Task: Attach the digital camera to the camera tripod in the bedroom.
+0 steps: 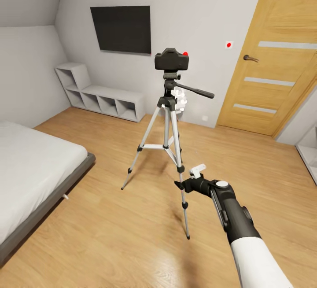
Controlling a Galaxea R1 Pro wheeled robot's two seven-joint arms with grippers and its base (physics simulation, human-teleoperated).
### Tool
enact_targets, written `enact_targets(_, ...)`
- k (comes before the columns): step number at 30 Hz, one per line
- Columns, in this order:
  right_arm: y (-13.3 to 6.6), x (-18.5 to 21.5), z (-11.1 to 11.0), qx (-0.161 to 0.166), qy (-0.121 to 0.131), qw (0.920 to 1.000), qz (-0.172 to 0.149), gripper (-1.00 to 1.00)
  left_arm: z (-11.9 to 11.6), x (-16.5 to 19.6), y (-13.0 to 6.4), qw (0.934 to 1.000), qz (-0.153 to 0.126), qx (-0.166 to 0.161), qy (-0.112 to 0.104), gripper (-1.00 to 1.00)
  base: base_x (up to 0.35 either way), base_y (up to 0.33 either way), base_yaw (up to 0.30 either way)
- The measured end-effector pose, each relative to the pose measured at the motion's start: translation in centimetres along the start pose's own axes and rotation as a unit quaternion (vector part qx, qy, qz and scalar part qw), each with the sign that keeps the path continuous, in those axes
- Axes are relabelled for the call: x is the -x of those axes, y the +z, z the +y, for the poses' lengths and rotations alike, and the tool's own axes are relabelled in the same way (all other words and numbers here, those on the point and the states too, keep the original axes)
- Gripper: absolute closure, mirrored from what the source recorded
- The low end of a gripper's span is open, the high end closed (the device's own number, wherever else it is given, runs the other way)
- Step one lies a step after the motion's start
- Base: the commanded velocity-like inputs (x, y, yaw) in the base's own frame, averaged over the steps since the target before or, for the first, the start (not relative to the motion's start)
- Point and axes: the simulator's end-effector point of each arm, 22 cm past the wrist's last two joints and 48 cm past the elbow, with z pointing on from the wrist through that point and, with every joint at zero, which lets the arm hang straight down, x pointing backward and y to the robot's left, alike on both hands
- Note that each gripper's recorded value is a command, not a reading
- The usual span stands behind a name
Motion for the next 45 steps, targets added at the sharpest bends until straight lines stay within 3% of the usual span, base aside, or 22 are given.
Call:
enact_targets(5, -0.3, -6.9, -3.7, -0.015, 0.020, 0.9970, 0.073, -1.00, 0.0, 0.0, 0.0, 1.0000, 0.000, 0.000, 0.000, -1.00, -0.009, 0.000, 0.000)
enact_targets(9, -0.7, -12.9, -5.3, -0.020, 0.059, 0.9901, 0.126, -1.00, 0.1, 0.0, 0.0, 1.0000, 0.000, 0.001, 0.000, -1.00, -0.003, 0.000, 0.000)
enact_targets(16, -2.9, -23.1, -7.0, -0.027, 0.142, 0.9687, 0.202, -1.00, 0.2, -0.2, 0.0, 1.0000, 0.002, 0.002, 0.000, -1.00, -0.001, 0.000, 0.000)
enact_targets(25, -7.2, -32.6, -8.1, -0.032, 0.186, 0.9442, 0.270, -1.00, 0.9, -1.7, 0.1, 0.9999, 0.009, 0.006, 0.002, -1.00, 0.000, 0.000, 0.000)
enact_targets(29, -9.0, -36.0, -7.8, -0.030, 0.200, 0.9345, 0.293, -1.00, 1.1, -2.1, 0.1, 0.9999, 0.011, 0.007, 0.003, -1.00, 0.000, 0.000, 0.000)
enact_targets(30, -10.7, -38.7, -7.5, -0.033, 0.206, 0.9269, 0.312, -1.00, 1.3, -2.6, 0.2, 0.9999, 0.014, 0.008, 0.003, -1.00, 0.000, 0.000, 0.000)
enact_targets(37, -12.6, -41.8, -6.7, -0.041, 0.218, 0.9159, 0.335, -1.00, 1.4, -3.4, 0.2, 0.9998, 0.019, 0.009, 0.004, -1.00, 0.000, 0.000, 0.000)
enact_targets(38, -15.4, -46.5, -7.0, -0.104, 0.205, 0.8966, 0.378, -1.00, 1.4, -3.6, 0.1, 0.9998, 0.018, 0.009, 0.005, -1.00, 0.000, 0.000, 0.000)
enact_targets(39, -20.2, -52.6, -3.8, -0.109, 0.207, 0.8730, 0.428, -1.00, 1.4, -3.6, 0.1, 0.9998, 0.017, 0.009, 0.005, -1.00, 0.000, 0.000, 0.000)
enact_targets(40, -24.1, -57.5, -0.6, -0.125, 0.188, 0.8679, 0.442, -1.00, 1.5, -3.5, 0.2, 0.9998, 0.016, 0.009, 0.005, -1.00, 0.000, 0.000, 0.000)
enact_targets(41, -25.8, -59.2, 1.1, -0.122, 0.187, 0.8635, 0.452, -1.00, 1.5, -3.5, 0.2, 0.9998, 0.016, 0.009, 0.005, -1.00, 0.000, 0.000, 0.000)
enact_targets(42, -25.0, -58.9, 1.2, -0.125, 0.181, 0.8708, 0.440, -1.00, 1.5, -3.5, 0.2, 0.9998, 0.016, 0.009, 0.005, -1.00, 0.000, 0.000, 0.000)
enact_targets(45, -25.8, -60.0, 2.8, -0.132, 0.174, 0.8703, 0.442, -1.00, 1.4, -3.4, 0.1, 0.9998, 0.015, 0.009, 0.004, -1.00, 0.000, 0.000, 0.000)
